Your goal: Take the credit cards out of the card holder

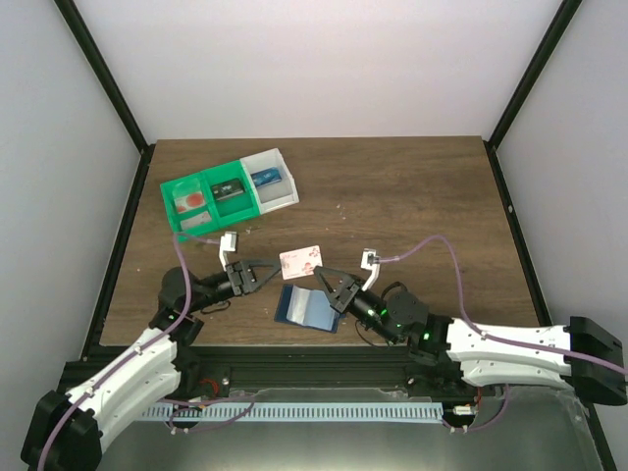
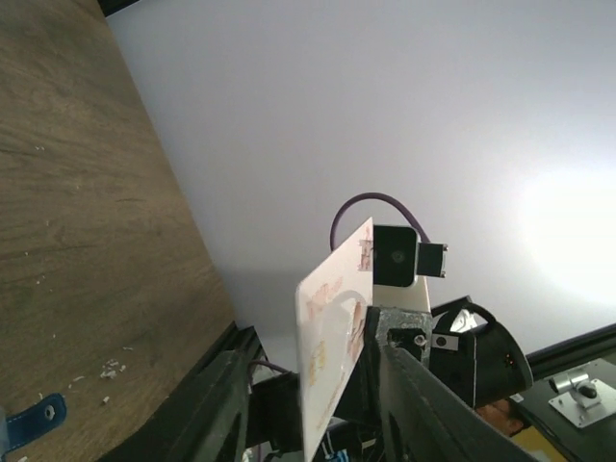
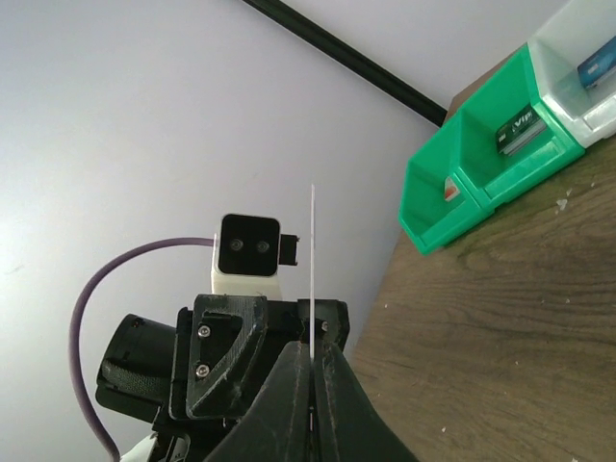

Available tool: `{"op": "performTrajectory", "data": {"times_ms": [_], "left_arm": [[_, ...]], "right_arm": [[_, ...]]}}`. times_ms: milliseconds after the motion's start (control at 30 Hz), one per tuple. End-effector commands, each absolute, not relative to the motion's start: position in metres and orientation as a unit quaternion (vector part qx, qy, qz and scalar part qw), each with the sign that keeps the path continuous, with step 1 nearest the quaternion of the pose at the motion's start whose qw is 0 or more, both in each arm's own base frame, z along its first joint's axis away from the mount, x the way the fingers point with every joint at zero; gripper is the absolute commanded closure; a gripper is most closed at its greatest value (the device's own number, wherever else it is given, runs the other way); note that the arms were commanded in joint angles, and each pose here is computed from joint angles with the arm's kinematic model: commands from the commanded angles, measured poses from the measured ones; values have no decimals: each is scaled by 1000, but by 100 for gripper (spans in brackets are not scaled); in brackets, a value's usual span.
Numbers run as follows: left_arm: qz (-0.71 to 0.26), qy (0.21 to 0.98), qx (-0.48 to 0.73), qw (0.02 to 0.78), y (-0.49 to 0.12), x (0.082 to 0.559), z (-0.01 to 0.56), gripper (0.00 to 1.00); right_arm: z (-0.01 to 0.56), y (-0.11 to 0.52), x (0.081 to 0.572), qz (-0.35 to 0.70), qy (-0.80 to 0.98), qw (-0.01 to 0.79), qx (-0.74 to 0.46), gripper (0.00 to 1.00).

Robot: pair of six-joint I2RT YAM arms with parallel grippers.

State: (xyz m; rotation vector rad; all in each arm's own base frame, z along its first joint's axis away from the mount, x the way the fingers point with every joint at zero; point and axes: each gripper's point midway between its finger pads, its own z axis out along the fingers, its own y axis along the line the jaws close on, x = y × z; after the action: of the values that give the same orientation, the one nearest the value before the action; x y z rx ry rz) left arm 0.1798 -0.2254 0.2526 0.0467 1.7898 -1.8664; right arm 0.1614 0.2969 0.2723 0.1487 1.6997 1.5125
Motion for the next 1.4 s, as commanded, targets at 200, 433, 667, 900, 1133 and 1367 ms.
{"op": "performTrajectory", "data": {"times_ms": [200,433,667,900,1133,1367], "left_arm": [[-705,649,45,283,-226,172,262,89],[-699,653,37,288,-225,174,258,100],[-670,685,41,284,-229,183,251,100],[-613,739,68,271,-233,200,247,100],[-567,777,46,269,-220,234,252,100],[-495,826,-9,268,-175,280,245,100]], "right_arm": [[269,304,162,619,675,394,76,99],[259,302,162,608,687,390,76,98],[250,292,160,589,699,401,62,60],[251,291,142,573,696,431,-44,22],[254,285,129,577,686,435,-84,0],[267,262,126,566,675,463,-96,0]]}}
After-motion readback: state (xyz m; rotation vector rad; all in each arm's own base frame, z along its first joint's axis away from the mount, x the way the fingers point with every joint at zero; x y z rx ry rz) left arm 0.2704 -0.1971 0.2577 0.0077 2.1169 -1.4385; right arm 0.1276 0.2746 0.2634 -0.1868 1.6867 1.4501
